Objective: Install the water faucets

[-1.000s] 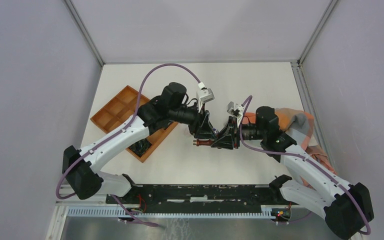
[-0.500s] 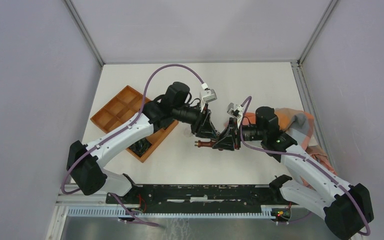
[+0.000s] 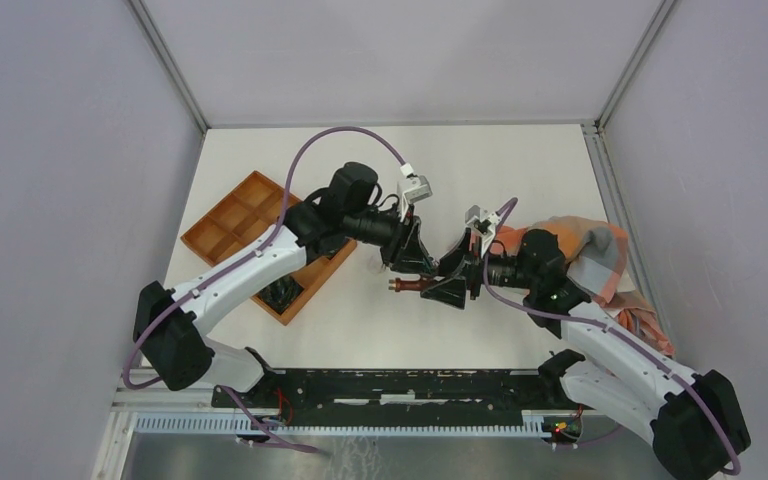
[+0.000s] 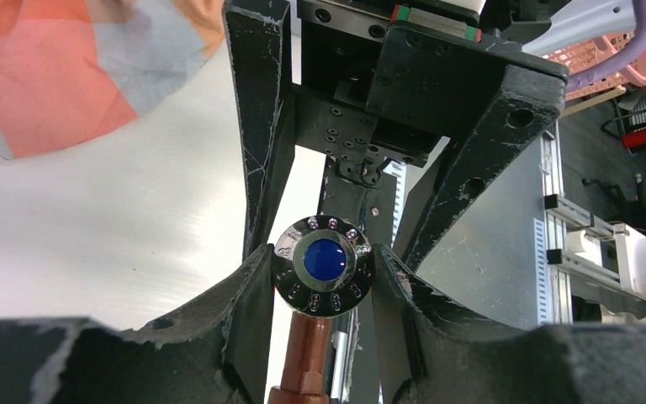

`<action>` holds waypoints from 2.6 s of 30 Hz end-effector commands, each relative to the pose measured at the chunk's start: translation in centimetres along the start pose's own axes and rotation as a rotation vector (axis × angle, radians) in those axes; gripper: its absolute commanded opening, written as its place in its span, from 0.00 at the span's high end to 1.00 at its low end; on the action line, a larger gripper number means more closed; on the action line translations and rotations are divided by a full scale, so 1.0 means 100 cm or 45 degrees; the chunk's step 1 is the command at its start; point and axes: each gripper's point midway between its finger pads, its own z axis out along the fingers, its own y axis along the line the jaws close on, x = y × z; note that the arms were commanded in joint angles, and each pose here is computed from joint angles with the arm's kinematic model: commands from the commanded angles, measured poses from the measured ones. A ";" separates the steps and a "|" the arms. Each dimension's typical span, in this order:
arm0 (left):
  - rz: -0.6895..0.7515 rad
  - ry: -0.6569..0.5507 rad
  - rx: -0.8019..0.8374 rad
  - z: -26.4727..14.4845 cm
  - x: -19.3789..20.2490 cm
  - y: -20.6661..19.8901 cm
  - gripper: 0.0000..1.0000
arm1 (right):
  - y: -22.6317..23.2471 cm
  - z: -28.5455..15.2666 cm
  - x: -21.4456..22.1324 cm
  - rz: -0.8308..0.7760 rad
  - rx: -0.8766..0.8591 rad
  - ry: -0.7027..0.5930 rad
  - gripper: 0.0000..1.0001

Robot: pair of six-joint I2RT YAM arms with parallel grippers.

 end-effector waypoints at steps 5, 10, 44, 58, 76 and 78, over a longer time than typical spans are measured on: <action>0.004 -0.104 0.072 -0.011 -0.031 -0.015 0.98 | -0.004 -0.006 -0.025 -0.031 0.101 -0.222 0.29; -0.011 -0.134 0.117 -0.010 -0.035 -0.021 0.98 | -0.002 0.001 -0.016 0.020 0.036 -0.184 0.29; -0.031 -0.075 0.200 -0.010 -0.020 -0.030 0.98 | 0.035 0.019 -0.030 -0.070 -0.170 -0.255 0.63; -0.056 -0.062 0.129 -0.009 -0.021 -0.019 0.62 | 0.037 0.009 -0.039 -0.128 -0.132 -0.367 1.00; -0.500 -0.163 -1.033 -0.089 0.020 0.134 0.06 | -0.097 -0.076 -0.011 -0.151 1.061 -0.297 1.00; -0.571 -0.159 -1.103 -0.084 0.039 0.147 0.06 | -0.104 -0.087 -0.012 -0.132 1.156 -0.314 1.00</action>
